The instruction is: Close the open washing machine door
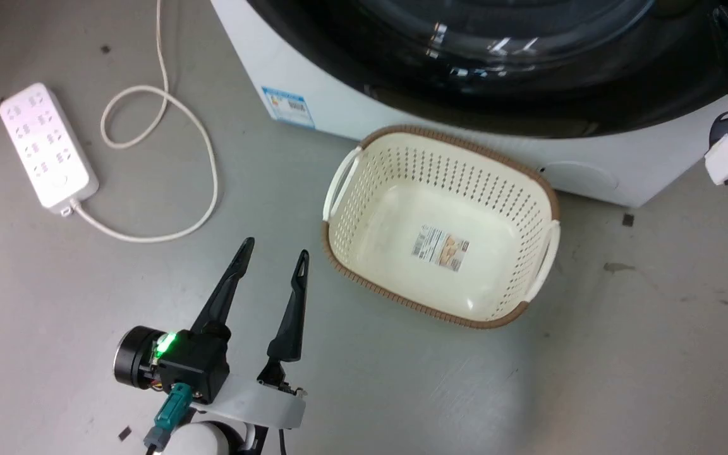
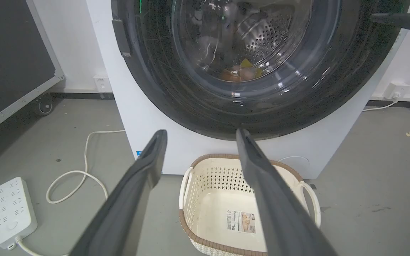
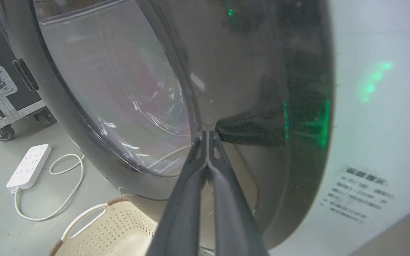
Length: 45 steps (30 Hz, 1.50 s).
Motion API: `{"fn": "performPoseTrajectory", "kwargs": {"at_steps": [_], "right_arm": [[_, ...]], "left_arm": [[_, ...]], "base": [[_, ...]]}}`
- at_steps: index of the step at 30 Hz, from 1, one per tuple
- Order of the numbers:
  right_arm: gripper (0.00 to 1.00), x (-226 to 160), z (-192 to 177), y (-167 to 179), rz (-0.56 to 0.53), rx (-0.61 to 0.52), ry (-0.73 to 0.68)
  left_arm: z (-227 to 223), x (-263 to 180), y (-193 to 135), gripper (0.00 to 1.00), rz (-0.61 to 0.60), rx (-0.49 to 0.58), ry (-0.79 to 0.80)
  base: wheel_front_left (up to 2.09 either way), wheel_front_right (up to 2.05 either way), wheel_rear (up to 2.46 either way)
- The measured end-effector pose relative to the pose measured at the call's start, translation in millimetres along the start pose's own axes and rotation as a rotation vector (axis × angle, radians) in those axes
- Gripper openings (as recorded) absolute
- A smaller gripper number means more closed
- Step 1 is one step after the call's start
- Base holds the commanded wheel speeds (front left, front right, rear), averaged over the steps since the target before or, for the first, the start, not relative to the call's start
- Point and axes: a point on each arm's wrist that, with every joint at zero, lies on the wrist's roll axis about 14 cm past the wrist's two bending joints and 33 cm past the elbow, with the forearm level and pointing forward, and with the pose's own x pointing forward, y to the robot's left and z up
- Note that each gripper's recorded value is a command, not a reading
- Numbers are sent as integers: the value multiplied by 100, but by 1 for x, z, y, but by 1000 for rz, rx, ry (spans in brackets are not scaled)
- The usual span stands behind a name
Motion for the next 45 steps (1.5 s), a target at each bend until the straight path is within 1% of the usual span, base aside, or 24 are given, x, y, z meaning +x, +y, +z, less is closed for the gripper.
{"fn": "performPoseTrajectory", "kwargs": {"at_steps": [1,2,5,6,11,15,20,21,22,23,27,29,32,41,42,45], "right_arm": [[35,-3,6,0,-2,-2,-18],[100,-7,11,0,-4,-6,-37],[100,-18,18,0,-8,-9,-64],[100,-33,20,2,-15,-9,-76],[100,-84,22,6,-43,-3,-110],[100,-130,34,7,-85,-6,-174],[100,-193,34,4,-183,-26,-211],[100,-193,34,4,-183,-26,-211],[100,-214,34,5,-232,-14,-226],[100,-223,33,5,-253,-10,-228],[100,-254,17,13,-295,-19,-187],[100,-264,11,15,-306,-33,-165],[100,-271,10,16,-313,-48,-162],[100,-268,14,29,-277,-55,-176],[0,-267,14,30,-275,-58,-173],[0,-267,14,30,-275,-58,-173]], "left_arm": [[3,0,0,100,-1,-1,-8],[6,-1,0,100,0,-1,-17],[14,-3,1,100,6,-6,-38],[21,-6,2,100,15,-15,-57],[29,-22,-2,100,10,-26,-74],[42,-30,-2,100,10,-24,-112],[52,-36,-7,100,-5,-27,-142],[52,-36,-7,100,-5,-27,-142],[55,-37,-9,100,-13,-28,-150],[56,-38,-10,100,-18,-29,-153],[55,-43,-13,100,-25,-27,-149],[50,-44,-14,100,-30,-17,-133],[43,-46,-16,100,-33,-21,-112],[38,-51,-14,100,-27,-24,-95],[38,-51,-14,0,-27,-24,-95],[38,-51,-14,0,-27,-24,-94]], "base": [[0,0,0],[0,0,0],[0,0,0],[0,0,0],[0,0,0],[0,0,0],[0,0,0],[0,0,0],[0,0,0],[0,0,0],[0,0,0],[0,0,0],[0,0,0],[0,0,0],[0,0,0],[0,0,0]]}}
